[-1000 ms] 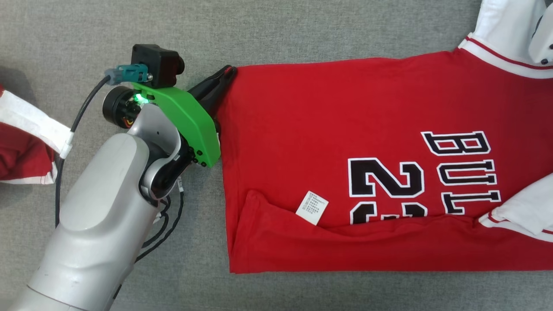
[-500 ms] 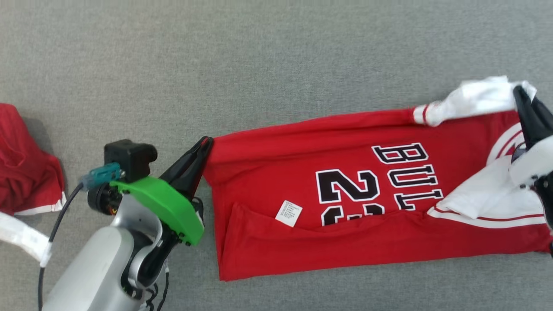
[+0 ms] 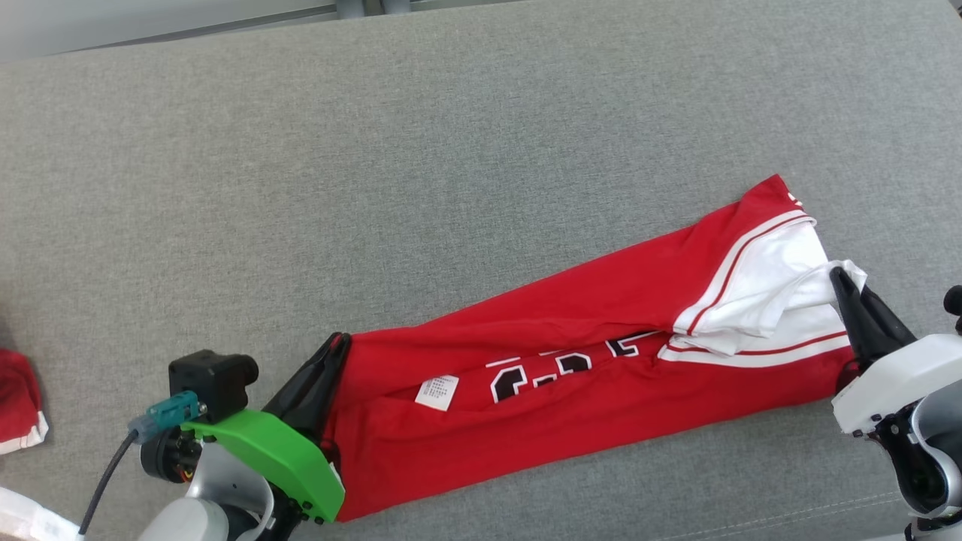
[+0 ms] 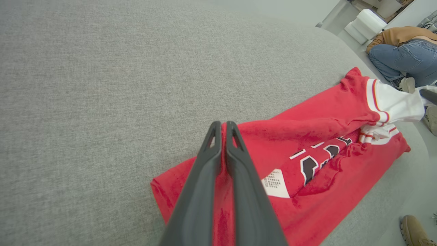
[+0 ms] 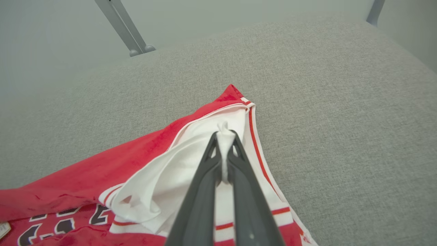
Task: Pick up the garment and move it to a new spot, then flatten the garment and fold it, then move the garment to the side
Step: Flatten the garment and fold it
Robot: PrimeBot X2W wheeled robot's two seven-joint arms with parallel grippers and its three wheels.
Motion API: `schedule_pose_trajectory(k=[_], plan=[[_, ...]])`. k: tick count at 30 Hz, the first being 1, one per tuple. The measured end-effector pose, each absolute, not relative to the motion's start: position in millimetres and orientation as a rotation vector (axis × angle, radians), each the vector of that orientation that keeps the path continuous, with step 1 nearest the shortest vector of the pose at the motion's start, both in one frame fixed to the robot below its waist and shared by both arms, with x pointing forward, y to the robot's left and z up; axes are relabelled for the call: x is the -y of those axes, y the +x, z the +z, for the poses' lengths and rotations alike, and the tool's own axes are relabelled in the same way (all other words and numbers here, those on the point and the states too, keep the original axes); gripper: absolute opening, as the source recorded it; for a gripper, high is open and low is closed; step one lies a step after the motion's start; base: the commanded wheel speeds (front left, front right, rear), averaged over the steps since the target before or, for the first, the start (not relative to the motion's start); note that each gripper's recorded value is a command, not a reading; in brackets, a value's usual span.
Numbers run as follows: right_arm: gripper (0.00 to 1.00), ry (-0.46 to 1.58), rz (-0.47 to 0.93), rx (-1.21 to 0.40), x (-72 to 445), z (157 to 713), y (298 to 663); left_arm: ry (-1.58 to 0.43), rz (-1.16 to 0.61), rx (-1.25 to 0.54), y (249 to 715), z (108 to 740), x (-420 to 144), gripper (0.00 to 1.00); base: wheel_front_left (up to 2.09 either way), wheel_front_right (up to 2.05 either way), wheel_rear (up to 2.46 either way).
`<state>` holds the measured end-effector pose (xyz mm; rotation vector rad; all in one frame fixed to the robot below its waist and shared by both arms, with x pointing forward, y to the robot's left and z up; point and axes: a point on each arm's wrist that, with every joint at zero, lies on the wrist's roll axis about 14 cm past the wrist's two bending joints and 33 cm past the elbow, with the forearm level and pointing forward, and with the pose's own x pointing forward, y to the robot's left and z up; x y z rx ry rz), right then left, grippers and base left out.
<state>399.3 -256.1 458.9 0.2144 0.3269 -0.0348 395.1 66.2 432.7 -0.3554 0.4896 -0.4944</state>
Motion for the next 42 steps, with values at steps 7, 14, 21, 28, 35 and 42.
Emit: schedule_pose_trajectory(k=[7, 14, 21, 28, 35, 42], plan=[[1.0, 0.154, -0.041, -0.433, 262, 439, 388, -0.282, -0.416, -0.574, 372, 400, -84, 1.0, 0.0, 0.0, 0.0], [1.0, 0.04, -0.102, -0.439, 291, 451, 403, -0.328, -0.284, -0.445, 370, 408, -100, 1.0, 0.0, 0.0, 0.0], [1.0, -0.041, -0.034, -0.684, 270, 389, 411, -0.301, -0.183, -0.309, 377, 410, -115, 1.0, 0.0, 0.0, 0.0], [1.0, -0.07, -0.01, -0.797, 269, 358, 411, -0.309, -0.122, -0.247, 380, 417, -127, 1.0, 0.0, 0.0, 0.0], [0.0, 0.136, -0.002, -0.797, 255, 357, 416, -0.327, -0.103, -0.231, 371, 417, -127, 1.0, 0.0, 0.0, 0.0], [0.0, 0.087, -0.244, -0.702, 371, 405, 412, -0.329, -0.101, -0.214, 360, 420, -129, 1.0, 0.0, 0.0, 0.0]])
